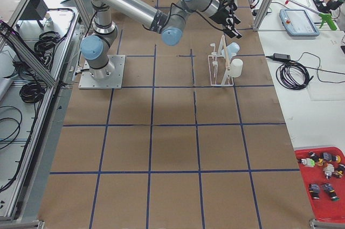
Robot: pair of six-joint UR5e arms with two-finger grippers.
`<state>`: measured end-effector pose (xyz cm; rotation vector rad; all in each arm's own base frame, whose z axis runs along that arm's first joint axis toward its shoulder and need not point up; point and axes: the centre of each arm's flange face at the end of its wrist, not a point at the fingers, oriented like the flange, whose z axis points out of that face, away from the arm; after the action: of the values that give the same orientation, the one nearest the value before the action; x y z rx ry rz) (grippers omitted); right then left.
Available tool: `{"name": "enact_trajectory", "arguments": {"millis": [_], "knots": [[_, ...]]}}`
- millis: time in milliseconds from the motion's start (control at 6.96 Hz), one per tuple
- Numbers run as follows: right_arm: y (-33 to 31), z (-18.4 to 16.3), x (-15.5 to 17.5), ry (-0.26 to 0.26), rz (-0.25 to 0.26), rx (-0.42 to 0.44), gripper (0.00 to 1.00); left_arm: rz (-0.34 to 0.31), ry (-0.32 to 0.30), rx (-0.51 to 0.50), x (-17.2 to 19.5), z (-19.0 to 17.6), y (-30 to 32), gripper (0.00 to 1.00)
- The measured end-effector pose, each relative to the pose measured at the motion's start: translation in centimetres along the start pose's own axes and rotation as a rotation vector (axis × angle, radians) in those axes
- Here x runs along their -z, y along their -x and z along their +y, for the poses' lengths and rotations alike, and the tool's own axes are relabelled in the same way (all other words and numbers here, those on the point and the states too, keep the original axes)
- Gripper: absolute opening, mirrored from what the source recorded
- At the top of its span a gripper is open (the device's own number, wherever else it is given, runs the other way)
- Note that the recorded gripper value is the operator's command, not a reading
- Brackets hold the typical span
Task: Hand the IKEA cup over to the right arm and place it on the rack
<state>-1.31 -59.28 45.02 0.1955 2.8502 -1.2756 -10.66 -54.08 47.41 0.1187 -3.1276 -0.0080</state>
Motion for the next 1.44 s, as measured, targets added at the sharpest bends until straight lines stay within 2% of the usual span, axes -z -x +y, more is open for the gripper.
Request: {"name": "enact_trajectory", "arguments": {"millis": [431,719,863,1006,1294,1438], "knots": [[1.7,2.6,3.8,0.516,-0.041,-0.076,1.00,0.000,-0.003,0.000,0.1,-0.1,0.0,1.00],[5.8,5.9,6.2,0.879,-0.085,-0.076,1.00,0.000,-0.001,0.000,0.0,-0.1,0.0,1.00],[7.7,7.2,7.2,0.977,-0.099,-0.053,1.00,0.000,-0.001,0.000,0.0,-0.2,0.0,1.00],[9.4,7.9,8.0,1.019,-0.108,-0.016,1.00,0.000,0.000,0.000,0.0,-0.2,0.0,1.00],[12.9,8.8,10.1,1.024,-0.071,0.104,1.00,0.000,-0.001,0.000,0.0,-0.2,0.0,1.00],[14.8,9.4,10.8,1.019,-0.071,0.153,1.00,0.000,-0.001,0.000,0.0,-0.2,0.0,1.00]]}}
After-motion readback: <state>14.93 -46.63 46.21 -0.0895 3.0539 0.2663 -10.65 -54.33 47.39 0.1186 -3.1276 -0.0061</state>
